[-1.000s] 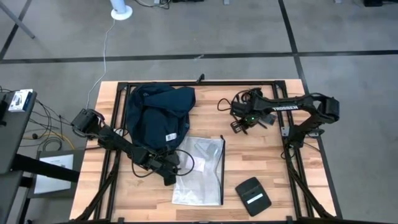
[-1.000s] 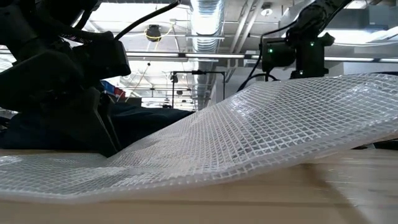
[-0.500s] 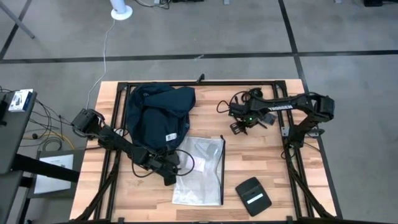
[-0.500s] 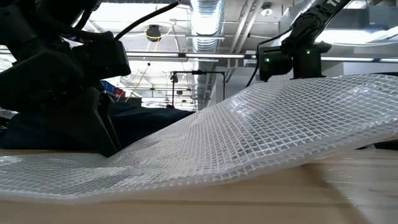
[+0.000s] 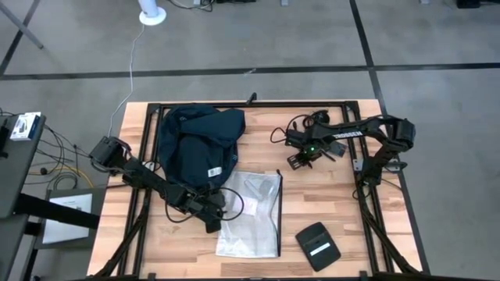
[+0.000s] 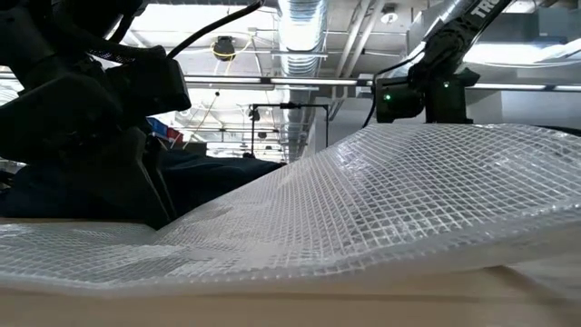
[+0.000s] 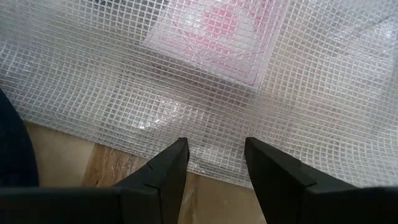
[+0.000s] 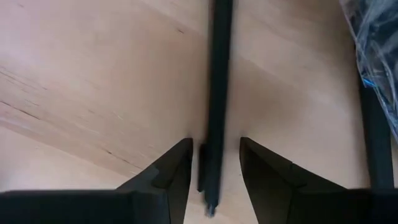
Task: Unpack backpack
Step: Put the right black ballpen into the white zip lock bag
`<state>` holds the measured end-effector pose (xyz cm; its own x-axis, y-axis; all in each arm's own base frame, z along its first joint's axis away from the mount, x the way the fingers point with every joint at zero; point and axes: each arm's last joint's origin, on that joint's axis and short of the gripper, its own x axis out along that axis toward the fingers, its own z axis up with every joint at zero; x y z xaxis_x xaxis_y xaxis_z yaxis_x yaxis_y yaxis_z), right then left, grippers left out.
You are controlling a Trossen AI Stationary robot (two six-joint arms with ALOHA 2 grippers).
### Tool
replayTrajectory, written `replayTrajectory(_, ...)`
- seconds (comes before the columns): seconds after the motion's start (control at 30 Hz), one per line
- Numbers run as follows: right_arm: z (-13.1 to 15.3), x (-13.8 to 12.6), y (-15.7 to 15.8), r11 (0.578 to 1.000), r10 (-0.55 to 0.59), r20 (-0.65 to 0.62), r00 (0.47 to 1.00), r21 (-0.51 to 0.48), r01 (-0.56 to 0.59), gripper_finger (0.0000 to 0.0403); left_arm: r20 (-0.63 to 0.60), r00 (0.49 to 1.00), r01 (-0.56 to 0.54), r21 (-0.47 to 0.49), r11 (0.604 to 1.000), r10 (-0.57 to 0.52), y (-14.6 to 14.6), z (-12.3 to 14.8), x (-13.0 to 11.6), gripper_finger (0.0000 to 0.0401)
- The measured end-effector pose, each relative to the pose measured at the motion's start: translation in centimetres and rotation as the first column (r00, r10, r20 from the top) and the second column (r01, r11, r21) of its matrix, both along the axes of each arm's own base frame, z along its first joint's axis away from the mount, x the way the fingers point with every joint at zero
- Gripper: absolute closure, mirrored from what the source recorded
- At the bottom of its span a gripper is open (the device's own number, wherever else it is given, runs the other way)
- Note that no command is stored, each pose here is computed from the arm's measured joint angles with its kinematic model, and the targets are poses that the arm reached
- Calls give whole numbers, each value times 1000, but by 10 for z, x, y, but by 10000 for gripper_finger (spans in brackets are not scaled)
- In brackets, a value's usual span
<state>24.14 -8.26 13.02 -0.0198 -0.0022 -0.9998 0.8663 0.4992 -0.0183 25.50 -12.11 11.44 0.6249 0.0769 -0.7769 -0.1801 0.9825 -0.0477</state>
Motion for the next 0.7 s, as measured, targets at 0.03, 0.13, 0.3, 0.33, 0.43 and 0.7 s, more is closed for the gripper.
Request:
replayTrajectory(0.03, -1, 1, 0, 1000, 4, -9, 1000, 2, -4, 275, 0, 1000, 0, 0, 1000, 0, 0, 0, 0, 249)
replayTrajectory(0.13, -1, 3, 0, 1000, 4, -15, 1000, -9, -4, 283, 0, 1000, -1, -1, 1000, 1, 0, 0, 0, 249)
replayTrajectory(0.3, 10, 7, -1, 999, 11, 9, 1000, -37, -11, 327, 0, 1000, 2, 1, 1000, -2, 0, 0, 0, 249)
replayTrajectory(0.33, 12, 8, -1, 999, 18, 16, 1000, -42, -17, 339, -1, 1000, 2, 1, 1000, -2, 0, 0, 0, 249)
replayTrajectory(0.43, 14, 9, -2, 998, 28, 20, 999, -50, -27, 373, -1, 1000, 3, 2, 1000, -3, 0, 0, 0, 249)
replayTrajectory(0.7, 16, 9, -2, 998, 33, 14, 999, -53, -32, 393, -2, 1000, 3, 1, 1000, -3, 0, 0, 0, 249)
